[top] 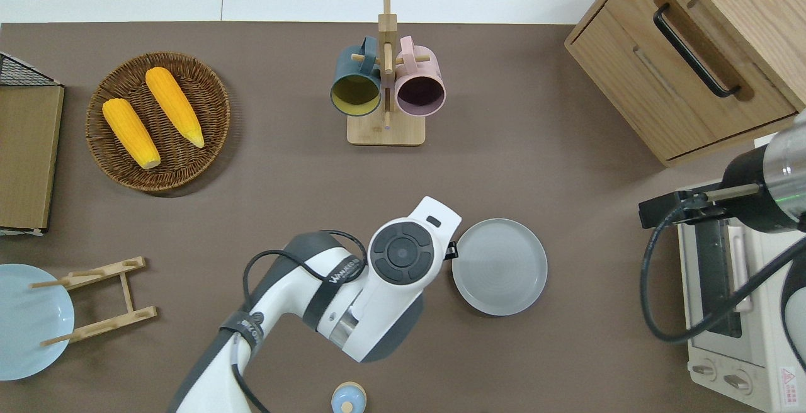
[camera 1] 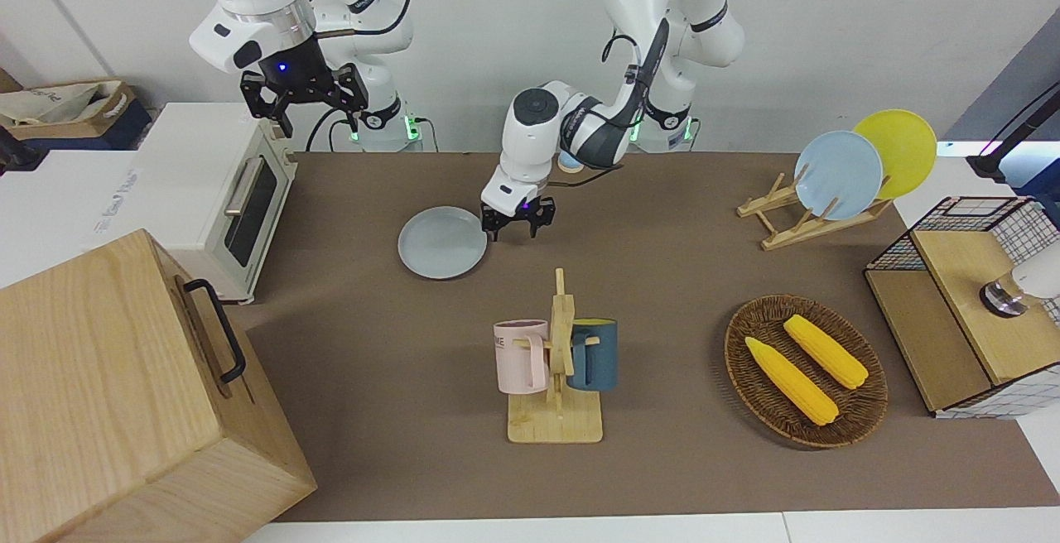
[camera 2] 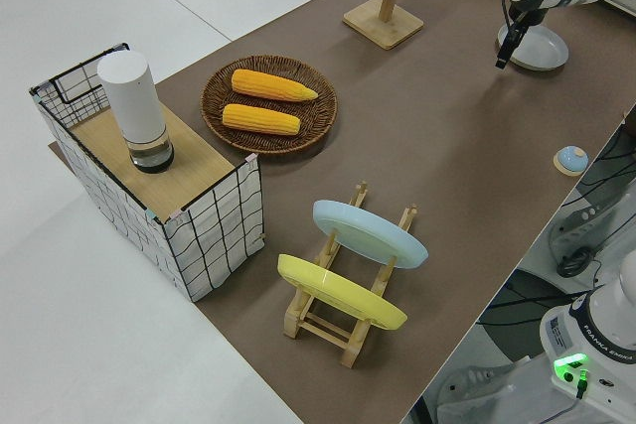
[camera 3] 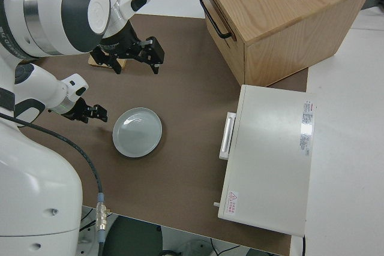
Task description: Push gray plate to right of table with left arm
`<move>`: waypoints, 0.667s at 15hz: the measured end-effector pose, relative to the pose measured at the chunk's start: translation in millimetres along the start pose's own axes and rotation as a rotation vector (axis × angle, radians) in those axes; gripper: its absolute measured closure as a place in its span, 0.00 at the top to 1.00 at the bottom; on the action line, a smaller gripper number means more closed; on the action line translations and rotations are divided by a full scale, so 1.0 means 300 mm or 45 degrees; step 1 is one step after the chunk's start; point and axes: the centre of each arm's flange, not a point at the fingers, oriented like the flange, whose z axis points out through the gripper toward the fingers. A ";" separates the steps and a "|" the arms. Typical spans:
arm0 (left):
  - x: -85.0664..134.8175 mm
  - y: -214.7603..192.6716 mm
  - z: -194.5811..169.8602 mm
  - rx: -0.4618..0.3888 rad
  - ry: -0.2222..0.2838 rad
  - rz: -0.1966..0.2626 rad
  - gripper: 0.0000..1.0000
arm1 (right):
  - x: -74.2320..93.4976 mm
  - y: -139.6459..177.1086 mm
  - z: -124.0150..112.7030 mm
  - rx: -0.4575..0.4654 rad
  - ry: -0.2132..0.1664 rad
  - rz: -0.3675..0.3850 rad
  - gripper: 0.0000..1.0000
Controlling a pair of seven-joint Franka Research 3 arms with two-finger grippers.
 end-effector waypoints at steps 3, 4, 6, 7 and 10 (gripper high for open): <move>0.103 -0.137 -0.116 0.021 -0.016 0.009 0.90 | 0.000 0.000 0.000 0.000 0.000 0.000 0.99; 0.139 -0.199 -0.162 0.025 -0.032 0.025 0.91 | 0.000 0.000 0.000 0.000 0.000 0.000 0.99; 0.197 -0.308 -0.238 0.022 -0.058 0.054 0.94 | 0.000 0.000 0.000 0.000 0.000 0.000 0.99; 0.226 -0.371 -0.280 0.023 -0.067 0.070 0.94 | 0.000 0.000 0.000 0.000 0.000 0.000 0.99; 0.293 -0.568 -0.411 0.029 -0.090 0.106 0.99 | 0.000 0.000 0.000 0.000 0.000 0.000 0.99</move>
